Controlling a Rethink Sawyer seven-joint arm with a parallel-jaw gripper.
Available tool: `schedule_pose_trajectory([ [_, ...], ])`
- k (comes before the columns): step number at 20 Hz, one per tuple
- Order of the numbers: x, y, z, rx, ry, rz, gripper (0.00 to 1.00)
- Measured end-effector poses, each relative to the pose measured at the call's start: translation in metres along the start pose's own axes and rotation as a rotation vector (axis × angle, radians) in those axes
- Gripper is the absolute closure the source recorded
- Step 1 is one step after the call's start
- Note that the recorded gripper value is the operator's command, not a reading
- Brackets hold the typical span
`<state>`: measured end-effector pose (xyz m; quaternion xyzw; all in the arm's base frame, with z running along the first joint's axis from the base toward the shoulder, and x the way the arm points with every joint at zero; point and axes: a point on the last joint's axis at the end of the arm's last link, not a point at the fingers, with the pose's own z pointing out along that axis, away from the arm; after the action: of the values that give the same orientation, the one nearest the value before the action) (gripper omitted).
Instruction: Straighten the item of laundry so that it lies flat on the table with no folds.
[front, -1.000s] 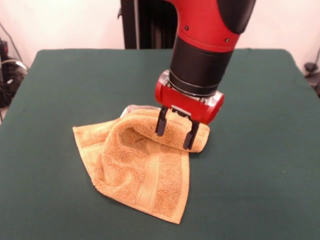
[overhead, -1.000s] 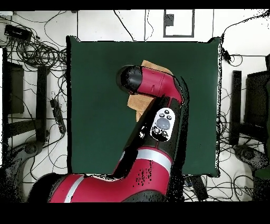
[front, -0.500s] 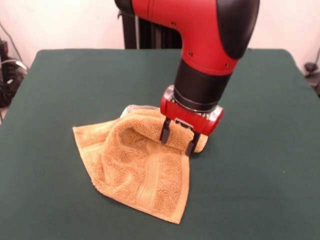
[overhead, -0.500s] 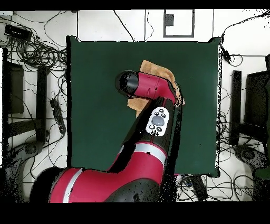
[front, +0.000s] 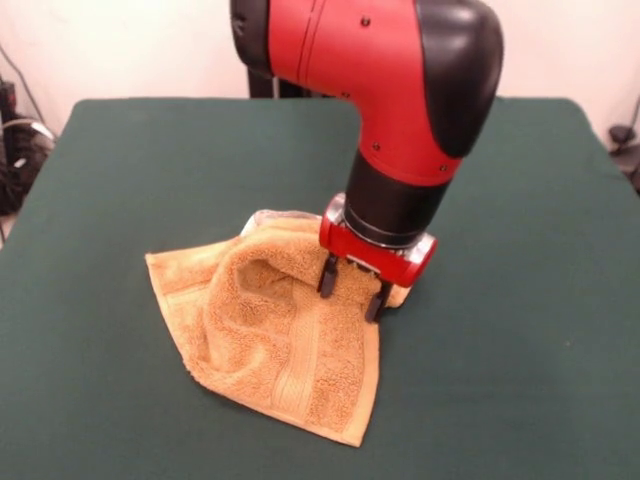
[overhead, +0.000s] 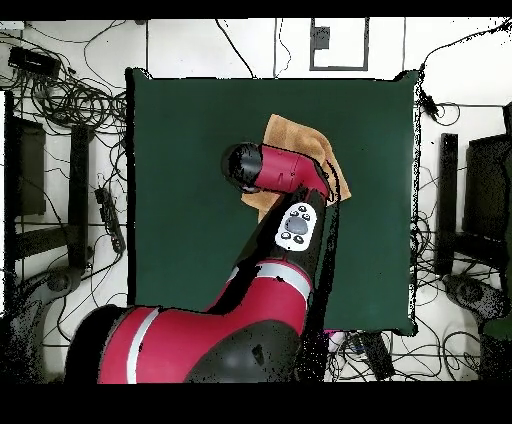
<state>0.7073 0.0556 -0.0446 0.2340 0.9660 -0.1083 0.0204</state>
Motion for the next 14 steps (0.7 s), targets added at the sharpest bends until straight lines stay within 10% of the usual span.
schedule_pose_trajectory([
  [14,0.015,-0.038,-0.031,0.042,0.228,0.07,0.0],
])
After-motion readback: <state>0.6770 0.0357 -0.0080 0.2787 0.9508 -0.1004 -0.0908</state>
